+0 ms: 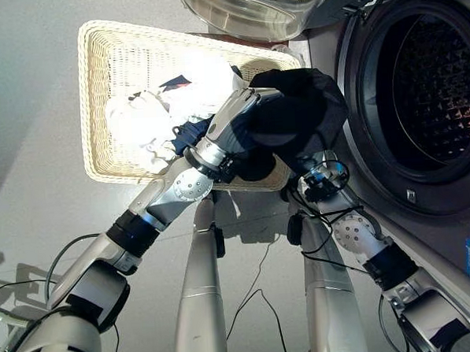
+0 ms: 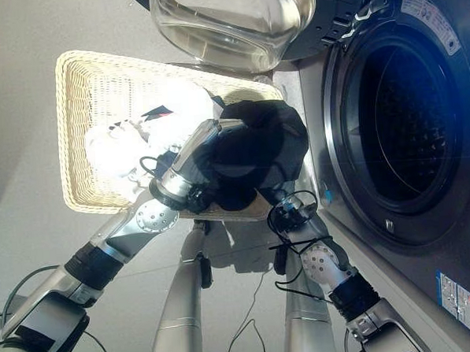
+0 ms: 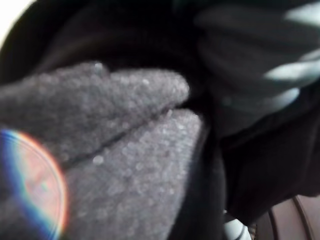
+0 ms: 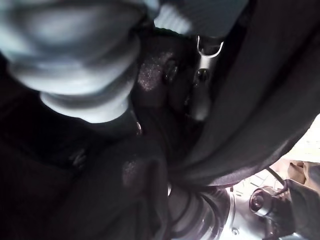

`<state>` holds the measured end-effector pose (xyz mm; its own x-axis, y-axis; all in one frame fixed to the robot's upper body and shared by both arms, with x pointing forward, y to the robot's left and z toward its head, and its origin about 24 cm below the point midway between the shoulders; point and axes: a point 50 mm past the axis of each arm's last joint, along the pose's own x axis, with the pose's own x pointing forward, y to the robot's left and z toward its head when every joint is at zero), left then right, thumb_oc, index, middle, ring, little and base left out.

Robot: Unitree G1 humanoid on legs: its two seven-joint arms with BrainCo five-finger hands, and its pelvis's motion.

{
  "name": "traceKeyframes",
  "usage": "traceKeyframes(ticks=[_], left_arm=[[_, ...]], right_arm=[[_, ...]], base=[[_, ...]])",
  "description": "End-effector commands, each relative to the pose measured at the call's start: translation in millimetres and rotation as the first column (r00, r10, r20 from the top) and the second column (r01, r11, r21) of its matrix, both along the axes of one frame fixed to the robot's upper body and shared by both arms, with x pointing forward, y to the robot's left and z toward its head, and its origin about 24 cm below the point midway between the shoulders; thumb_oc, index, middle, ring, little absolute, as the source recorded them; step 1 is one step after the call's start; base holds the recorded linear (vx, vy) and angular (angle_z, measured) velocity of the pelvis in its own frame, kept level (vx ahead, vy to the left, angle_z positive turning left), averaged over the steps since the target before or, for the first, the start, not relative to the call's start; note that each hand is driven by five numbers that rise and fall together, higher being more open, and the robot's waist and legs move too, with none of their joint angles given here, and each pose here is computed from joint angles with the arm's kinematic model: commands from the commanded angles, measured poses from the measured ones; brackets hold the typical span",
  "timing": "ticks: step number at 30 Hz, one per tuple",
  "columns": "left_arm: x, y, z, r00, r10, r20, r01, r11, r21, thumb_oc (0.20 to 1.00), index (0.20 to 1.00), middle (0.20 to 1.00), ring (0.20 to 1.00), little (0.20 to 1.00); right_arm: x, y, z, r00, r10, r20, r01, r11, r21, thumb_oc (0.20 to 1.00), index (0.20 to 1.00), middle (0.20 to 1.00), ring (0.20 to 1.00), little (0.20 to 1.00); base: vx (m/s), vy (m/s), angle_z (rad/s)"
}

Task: Put the clothes into the washing machine.

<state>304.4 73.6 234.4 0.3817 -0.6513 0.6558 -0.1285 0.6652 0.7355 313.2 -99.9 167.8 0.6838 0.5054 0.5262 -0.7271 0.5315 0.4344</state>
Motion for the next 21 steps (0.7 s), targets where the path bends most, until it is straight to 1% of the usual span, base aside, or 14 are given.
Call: traceKeyframes(ticks=[1, 5, 6, 7, 8, 9, 11, 13, 14, 17, 21], left_arm=[[-19, -14, 5, 0.991, -0.12, 0.053, 0.123, 0.991, -0.044, 0.2, 0.2, 0.2, 0.2, 0.2], [-17, -10, 4, 0.995, -0.081, 0.057, 0.086, 0.992, -0.094, 0.2, 0.2, 0.2, 0.2, 0.2], [-16, -8, 5, 0.996, -0.052, 0.069, 0.06, 0.99, -0.126, 0.2, 0.2, 0.2, 0.2, 0.2], [-15, -6, 5, 0.997, -0.033, 0.071, 0.044, 0.987, -0.156, 0.341, 0.341, 0.341, 0.341, 0.341], [-15, -6, 5, 0.997, -0.032, 0.072, 0.044, 0.986, -0.158, 0.464, 0.464, 0.464, 0.464, 0.464], [-14, -3, 5, 0.997, -0.007, 0.081, 0.023, 0.98, -0.199, 1.0, 1.0, 1.0, 1.0, 1.0], [-13, -2, 5, 0.996, 0.007, 0.085, 0.012, 0.977, -0.213, 1.0, 1.0, 1.0, 1.0, 1.0], [-9, 5, 2, 0.992, 0.096, 0.08, -0.066, 0.946, -0.317, 1.0, 1.0, 1.0, 1.0, 1.0], [-9, 7, 1, 0.991, 0.107, 0.08, -0.073, 0.938, -0.34, 1.0, 1.0, 1.0, 1.0, 1.0], [-10, 10, -1, 0.996, 0.085, 0.038, -0.062, 0.909, -0.412, 1.0, 1.0, 1.0, 1.0, 1.0], [-10, 8, -6, 0.998, 0.031, -0.047, -0.048, 0.908, -0.416, 1.0, 1.0, 1.0, 1.0, 1.0]], right_arm=[[-25, 20, 49, 0.955, 0.119, 0.273, -0.152, 0.983, 0.102, 0.2, 0.2, 0.2, 0.2, 0.2], [-26, 21, 49, 0.954, 0.127, 0.272, -0.162, 0.981, 0.108, 0.2, 0.2, 0.2, 0.2, 0.2], [-26, 22, 50, 0.954, 0.131, 0.271, -0.166, 0.98, 0.111, 0.2, 0.2, 0.2, 0.2, 0.2], [-26, 22, 50, 0.954, 0.132, 0.271, -0.167, 0.979, 0.114, 0.2, 0.2, 0.2, 0.2, 0.2], [-26, 22, 50, 0.954, 0.132, 0.271, -0.168, 0.979, 0.114, 0.2, 0.2, 0.2, 0.2, 0.2], [-26, 22, 50, 0.954, 0.133, 0.271, -0.17, 0.978, 0.119, 0.2, 0.2, 0.2, 0.2, 0.2], [-26, 22, 51, 0.954, 0.133, 0.27, -0.171, 0.978, 0.121, 0.2, 0.2, 0.2, 0.2, 0.2], [-27, 25, 51, 0.956, 0.124, 0.268, -0.166, 0.976, 0.142, 0.2, 0.2, 0.2, 0.2, 0.2], [-27, 24, 52, 0.956, 0.121, 0.267, -0.165, 0.975, 0.149, 0.2, 0.2, 0.2, 0.2, 0.2], [-27, 23, 52, 0.958, 0.106, 0.267, -0.155, 0.973, 0.17, 0.2, 0.2, 0.2, 0.2, 0.2], [-28, 19, 55, 0.959, 0.066, 0.276, -0.126, 0.971, 0.205, 0.2, 0.2, 0.2, 0.2, 0.2]], base=[[0.0, 0.0, 0.0], [0.0, 0.0, 0.0], [0.0, 0.0, 0.0], [0.0, 0.0, 0.0], [0.0, 0.0, 0.0], [0.0, 0.0, 0.0], [0.0, 0.0, 0.0], [0.01, -0.04, 0.0], [0.0, -0.033, 0.02], [0.0, -0.016, 0.02], [0.0, -0.001, 0.02]])
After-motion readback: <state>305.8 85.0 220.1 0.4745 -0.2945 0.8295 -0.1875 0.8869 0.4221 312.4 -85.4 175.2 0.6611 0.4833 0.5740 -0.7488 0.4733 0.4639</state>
